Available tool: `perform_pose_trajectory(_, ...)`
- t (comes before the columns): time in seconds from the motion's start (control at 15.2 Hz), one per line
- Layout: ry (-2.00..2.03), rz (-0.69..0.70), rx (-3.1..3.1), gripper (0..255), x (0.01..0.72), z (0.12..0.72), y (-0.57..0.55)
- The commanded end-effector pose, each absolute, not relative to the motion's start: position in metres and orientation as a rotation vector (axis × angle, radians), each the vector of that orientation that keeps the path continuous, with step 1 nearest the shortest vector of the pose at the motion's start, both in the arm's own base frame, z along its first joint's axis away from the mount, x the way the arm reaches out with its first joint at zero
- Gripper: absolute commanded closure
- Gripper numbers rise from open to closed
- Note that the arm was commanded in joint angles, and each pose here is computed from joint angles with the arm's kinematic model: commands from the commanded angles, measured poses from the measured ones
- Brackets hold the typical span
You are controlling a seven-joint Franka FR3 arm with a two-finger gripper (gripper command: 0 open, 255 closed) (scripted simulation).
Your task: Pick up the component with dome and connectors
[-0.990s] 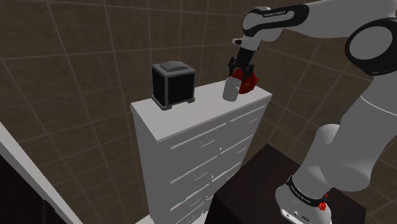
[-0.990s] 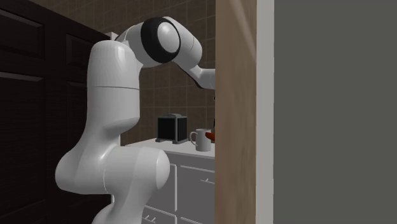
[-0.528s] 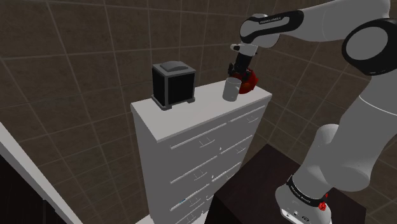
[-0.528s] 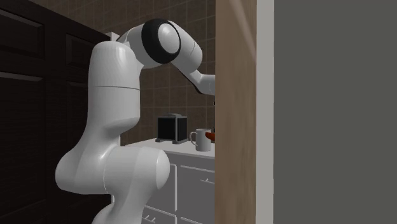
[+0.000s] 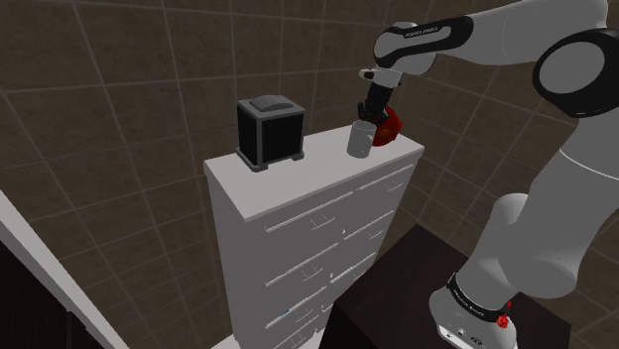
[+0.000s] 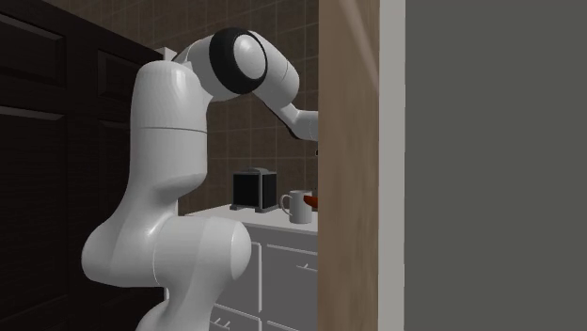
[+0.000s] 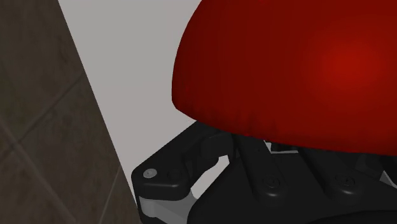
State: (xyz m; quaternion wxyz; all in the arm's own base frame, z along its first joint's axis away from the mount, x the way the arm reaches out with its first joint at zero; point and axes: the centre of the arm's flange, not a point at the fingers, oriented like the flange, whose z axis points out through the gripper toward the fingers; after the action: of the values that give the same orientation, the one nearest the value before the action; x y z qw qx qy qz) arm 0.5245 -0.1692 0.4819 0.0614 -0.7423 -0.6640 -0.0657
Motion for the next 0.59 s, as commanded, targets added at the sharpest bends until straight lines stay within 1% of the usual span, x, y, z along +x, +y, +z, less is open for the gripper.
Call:
perform_pose_trajectory(0.0, -2.008, -0.198, -2.245, 255, 0.524, 0.482, -0.169)
perform_pose_trajectory(0.53, -2.008, -0.198, -2.245, 255, 0.524, 0.524, -0.169)
